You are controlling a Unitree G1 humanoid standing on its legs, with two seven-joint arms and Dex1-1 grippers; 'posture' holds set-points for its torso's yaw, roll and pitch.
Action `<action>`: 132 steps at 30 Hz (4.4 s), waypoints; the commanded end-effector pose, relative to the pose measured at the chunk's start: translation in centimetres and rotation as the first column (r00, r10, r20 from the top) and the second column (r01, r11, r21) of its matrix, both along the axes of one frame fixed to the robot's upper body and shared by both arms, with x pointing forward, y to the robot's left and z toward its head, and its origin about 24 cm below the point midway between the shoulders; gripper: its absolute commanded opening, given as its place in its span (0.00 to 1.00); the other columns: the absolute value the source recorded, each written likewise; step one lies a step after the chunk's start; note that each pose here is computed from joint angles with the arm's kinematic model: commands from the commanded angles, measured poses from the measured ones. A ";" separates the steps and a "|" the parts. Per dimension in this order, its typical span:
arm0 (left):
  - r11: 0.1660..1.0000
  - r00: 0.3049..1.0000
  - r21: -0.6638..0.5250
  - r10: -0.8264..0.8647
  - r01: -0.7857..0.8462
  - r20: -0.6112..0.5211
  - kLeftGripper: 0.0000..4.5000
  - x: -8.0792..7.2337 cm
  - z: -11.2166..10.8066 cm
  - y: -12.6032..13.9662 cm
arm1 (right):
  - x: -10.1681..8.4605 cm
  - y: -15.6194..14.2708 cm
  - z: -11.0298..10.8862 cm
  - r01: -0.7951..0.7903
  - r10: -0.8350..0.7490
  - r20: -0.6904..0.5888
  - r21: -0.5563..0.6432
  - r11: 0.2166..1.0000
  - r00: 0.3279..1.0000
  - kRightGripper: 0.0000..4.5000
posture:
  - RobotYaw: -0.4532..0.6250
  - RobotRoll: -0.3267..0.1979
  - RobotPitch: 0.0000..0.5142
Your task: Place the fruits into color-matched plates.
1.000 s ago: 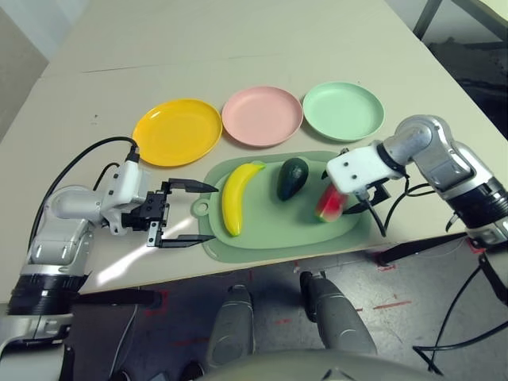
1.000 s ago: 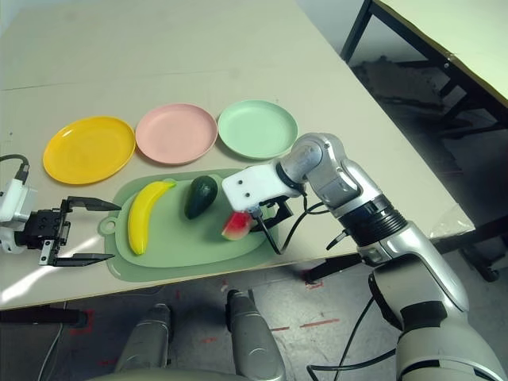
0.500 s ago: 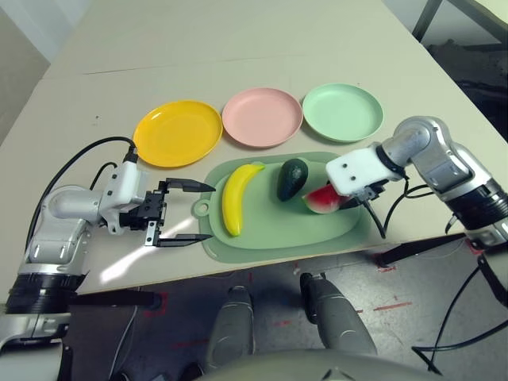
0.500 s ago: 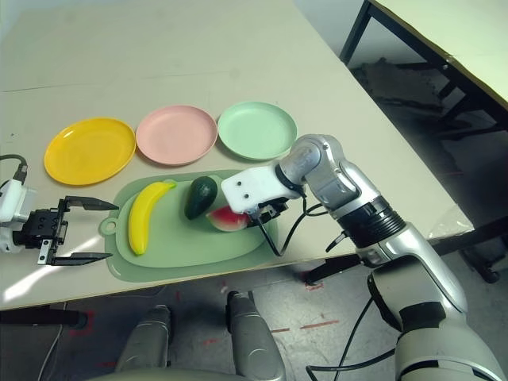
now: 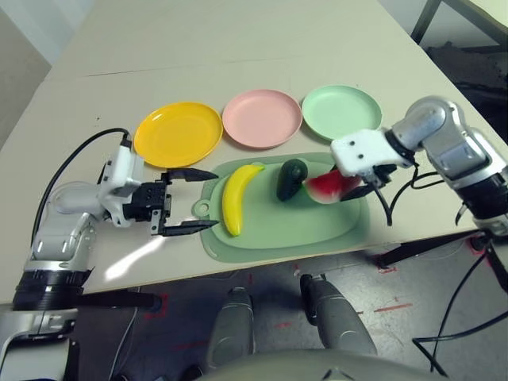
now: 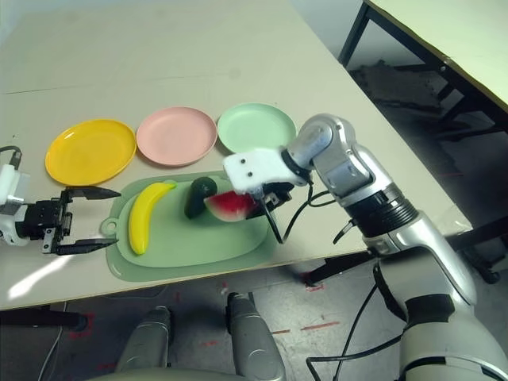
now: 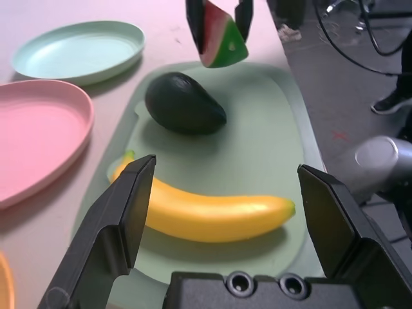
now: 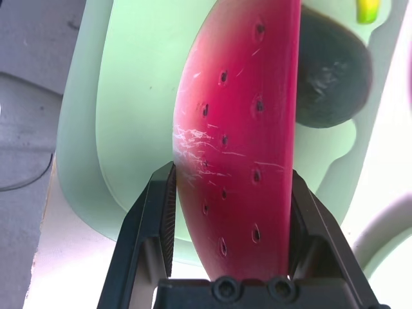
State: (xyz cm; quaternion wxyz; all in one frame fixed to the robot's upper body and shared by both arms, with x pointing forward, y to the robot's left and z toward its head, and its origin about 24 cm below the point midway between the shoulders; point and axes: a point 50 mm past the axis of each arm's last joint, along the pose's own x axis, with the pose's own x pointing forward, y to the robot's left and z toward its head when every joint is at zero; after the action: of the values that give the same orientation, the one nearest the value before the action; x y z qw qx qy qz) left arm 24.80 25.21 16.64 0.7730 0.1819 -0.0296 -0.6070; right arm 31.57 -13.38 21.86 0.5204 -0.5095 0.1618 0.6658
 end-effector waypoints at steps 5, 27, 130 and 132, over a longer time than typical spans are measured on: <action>0.993 0.993 -0.011 0.118 -0.118 0.007 1.00 0.5 0.9 0.0 | 3.8 1.1 3.9 0.078 -0.096 0.130 0.131 0.988 0.987 0.49 | 0.39 0.62 0.36; 0.890 0.890 0.063 0.454 -0.452 -0.033 1.00 1.8 1.8 -0.5 | 8.1 10.1 -0.9 0.174 -0.290 0.226 0.424 0.889 0.930 0.49 | 0.45 0.62 0.39; 0.994 0.988 0.098 0.059 -0.045 -0.143 1.00 -1.1 1.9 -1.0 | 2.3 6.9 -3.4 -0.357 0.368 0.214 -0.089 0.930 0.905 0.63 | 0.43 0.62 0.41; 0.994 0.988 0.099 0.060 -0.046 -0.143 1.00 -1.1 1.9 -1.0 | 2.4 6.8 -3.2 -0.347 0.358 0.218 -0.089 0.934 0.908 0.63 | 0.43 0.62 0.41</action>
State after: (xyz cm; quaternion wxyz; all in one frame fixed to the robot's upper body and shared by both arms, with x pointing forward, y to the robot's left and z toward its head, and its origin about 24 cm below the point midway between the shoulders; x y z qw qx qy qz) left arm 23.83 24.04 18.75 0.7805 0.1705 0.0549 -0.5989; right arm 33.97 -6.65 18.82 0.3956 -0.6156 0.0158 0.6814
